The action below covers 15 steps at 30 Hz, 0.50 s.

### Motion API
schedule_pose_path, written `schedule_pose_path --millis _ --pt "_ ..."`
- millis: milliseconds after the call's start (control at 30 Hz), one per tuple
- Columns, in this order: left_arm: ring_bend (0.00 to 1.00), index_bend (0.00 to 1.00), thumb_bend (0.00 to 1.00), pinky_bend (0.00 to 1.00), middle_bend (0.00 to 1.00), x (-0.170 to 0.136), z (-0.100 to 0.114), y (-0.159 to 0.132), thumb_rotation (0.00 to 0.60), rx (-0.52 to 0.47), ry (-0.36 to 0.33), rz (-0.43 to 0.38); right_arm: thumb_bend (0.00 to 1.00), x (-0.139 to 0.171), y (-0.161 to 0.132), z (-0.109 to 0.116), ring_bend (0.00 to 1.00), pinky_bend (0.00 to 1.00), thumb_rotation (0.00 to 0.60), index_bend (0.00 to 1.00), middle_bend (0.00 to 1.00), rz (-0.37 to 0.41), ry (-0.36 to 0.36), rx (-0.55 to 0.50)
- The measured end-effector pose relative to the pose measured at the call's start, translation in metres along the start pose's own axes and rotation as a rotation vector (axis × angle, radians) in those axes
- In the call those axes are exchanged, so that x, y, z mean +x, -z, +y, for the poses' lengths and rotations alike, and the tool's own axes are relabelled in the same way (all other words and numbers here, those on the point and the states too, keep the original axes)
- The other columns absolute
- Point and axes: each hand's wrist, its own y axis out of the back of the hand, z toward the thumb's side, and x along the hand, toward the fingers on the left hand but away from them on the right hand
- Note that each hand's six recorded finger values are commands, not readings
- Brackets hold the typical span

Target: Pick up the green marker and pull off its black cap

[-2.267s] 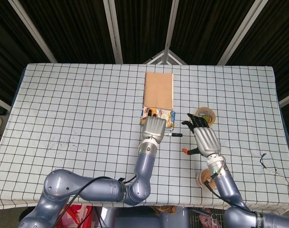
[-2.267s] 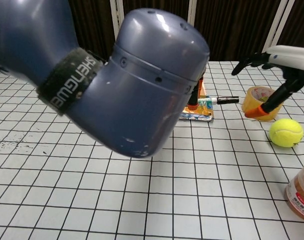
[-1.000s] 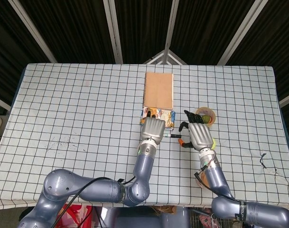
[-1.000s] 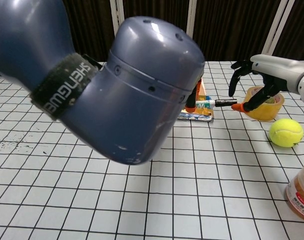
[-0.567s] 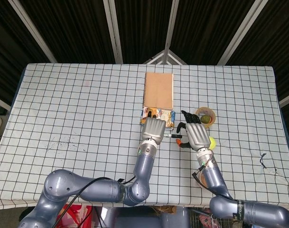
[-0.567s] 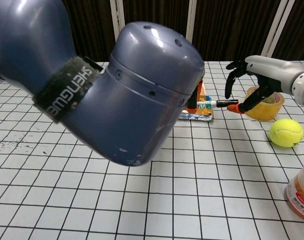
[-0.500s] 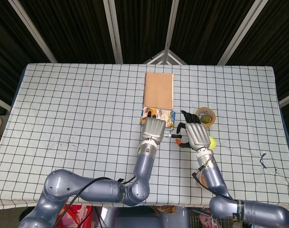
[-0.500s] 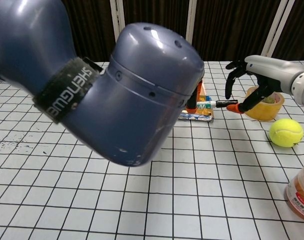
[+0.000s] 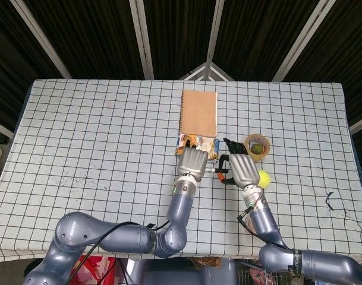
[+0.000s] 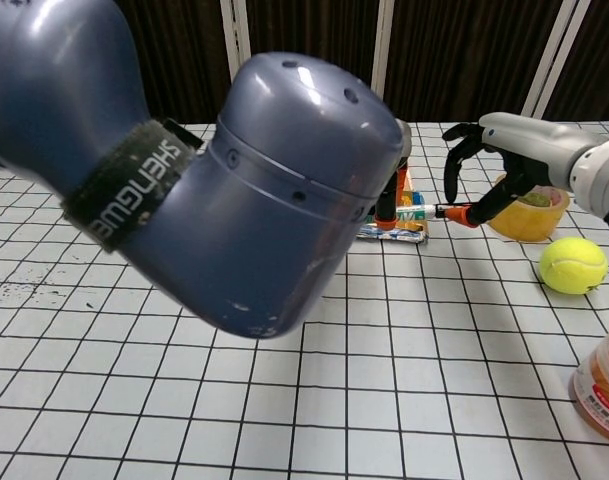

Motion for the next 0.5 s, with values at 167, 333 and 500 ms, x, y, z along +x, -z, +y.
schedule_pose_path --millis 167,333,500 --pt "0.19 0.59 0.53 0.07 0.68 0.0003 0.0000 0.0011 0.600 -0.001 -0.001 0.000 0.36 0.0006 -0.0006 -0.0008 0.02 0.00 0.600 0.57 0.02 0.000 -0.007 0.004" --pt "0.19 0.59 0.53 0.07 0.68 0.0002 -0.0002 0.0015 0.600 -0.002 -0.002 -0.001 0.37 0.0013 -0.0001 -0.0021 0.02 0.00 0.600 0.51 0.02 -0.003 -0.018 0.008" --pt "0.19 0.59 0.53 0.07 0.68 0.0011 -0.0003 0.0033 0.600 -0.001 -0.002 0.002 0.37 0.0029 0.0023 -0.0053 0.02 0.00 0.600 0.41 0.02 -0.008 -0.045 0.027"
